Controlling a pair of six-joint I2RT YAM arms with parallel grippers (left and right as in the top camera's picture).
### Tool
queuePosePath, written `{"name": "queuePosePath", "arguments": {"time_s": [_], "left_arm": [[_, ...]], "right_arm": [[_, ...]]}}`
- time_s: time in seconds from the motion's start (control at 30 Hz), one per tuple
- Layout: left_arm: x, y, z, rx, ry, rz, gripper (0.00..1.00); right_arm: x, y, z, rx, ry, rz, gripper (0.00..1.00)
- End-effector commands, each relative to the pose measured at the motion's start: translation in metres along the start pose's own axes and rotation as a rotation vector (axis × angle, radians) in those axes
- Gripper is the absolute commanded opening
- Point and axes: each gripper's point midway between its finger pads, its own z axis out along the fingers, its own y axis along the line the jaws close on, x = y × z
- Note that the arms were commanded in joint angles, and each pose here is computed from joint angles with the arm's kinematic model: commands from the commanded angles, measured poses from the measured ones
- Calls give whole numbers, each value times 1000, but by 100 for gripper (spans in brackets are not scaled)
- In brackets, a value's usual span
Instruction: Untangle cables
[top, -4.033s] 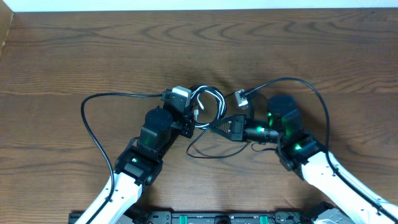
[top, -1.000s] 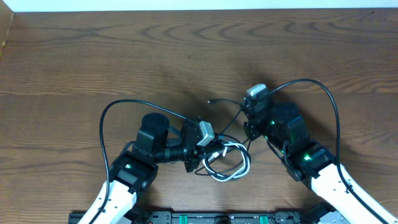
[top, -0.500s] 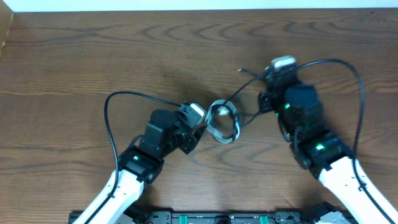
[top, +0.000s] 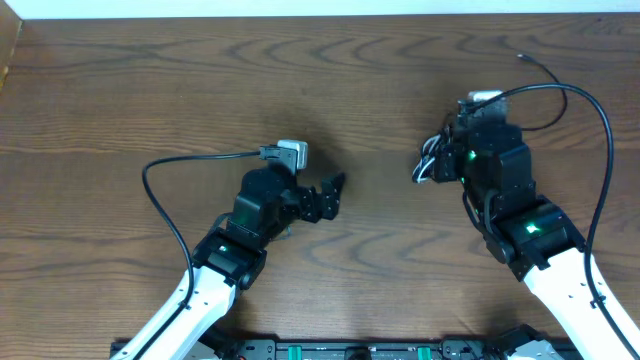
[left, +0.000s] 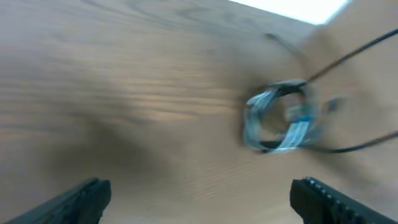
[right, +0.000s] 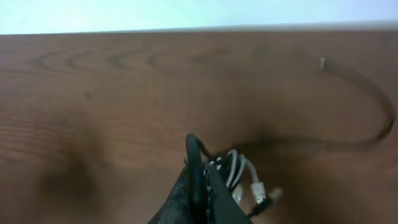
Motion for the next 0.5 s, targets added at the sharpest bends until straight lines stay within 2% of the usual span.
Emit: {"name": "queuePosePath", "arguments": {"time_s": [0.0, 0.23, 0.4, 0.47], "left_arm": [[12, -44, -6, 228, 119, -245, 96], [40, -45, -1, 136, 280, -829, 96], [55, -46, 15, 80, 306, -993, 96], [53, -53, 24, 102, 294, -1028, 93]], "right_arm": [[-10, 1, -7, -9, -20, 216, 1], [-12, -3, -7, 13, -33, 285, 1], [-11, -2, -7, 6, -26, 283, 1], [-9, 1, -7, -7, -14, 282, 1]]}}
